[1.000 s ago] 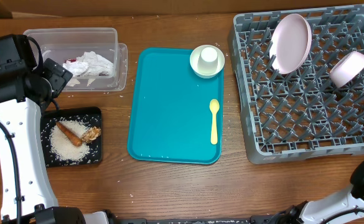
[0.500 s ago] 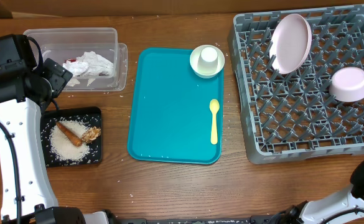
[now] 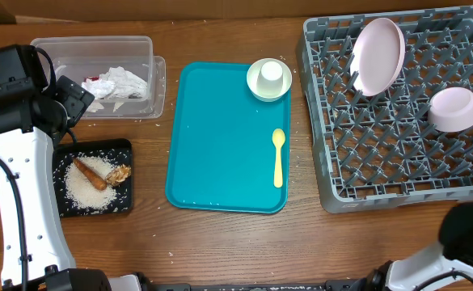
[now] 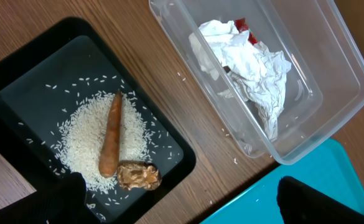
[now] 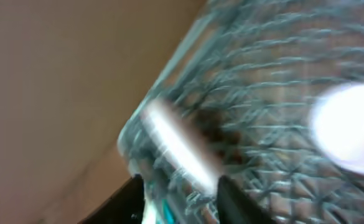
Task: Sort waste into correct bins and load items into the dishwasher
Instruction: 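Move the right gripper over the white cup on the saucer, then lower the right gripper and grasp the white cup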
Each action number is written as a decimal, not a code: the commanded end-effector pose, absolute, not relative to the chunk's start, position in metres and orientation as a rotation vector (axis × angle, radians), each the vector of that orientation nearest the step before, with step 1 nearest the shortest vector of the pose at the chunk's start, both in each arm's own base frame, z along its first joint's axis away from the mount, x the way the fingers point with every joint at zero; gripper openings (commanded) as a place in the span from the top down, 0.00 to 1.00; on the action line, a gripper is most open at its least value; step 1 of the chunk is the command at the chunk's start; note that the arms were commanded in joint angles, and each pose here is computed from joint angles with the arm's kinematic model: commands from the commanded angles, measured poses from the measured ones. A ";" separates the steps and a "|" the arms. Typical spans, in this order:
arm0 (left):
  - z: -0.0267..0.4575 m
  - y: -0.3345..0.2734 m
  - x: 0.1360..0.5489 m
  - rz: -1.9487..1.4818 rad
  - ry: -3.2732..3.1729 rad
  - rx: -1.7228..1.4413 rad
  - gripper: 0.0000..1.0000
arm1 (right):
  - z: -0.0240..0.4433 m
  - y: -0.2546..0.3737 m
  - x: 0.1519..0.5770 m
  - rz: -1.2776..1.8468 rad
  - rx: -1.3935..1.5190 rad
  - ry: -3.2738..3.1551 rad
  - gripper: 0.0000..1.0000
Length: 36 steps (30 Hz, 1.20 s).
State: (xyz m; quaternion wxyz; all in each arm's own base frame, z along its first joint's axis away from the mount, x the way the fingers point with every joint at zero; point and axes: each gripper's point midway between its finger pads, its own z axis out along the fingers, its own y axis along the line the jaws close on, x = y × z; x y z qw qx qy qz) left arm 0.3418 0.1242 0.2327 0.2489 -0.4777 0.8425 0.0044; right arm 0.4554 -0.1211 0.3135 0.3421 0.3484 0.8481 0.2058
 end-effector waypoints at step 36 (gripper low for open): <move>0.233 0.127 0.342 0.027 2.279 -1.324 0.00 | 0.101 0.209 0.530 0.237 0.146 2.647 0.00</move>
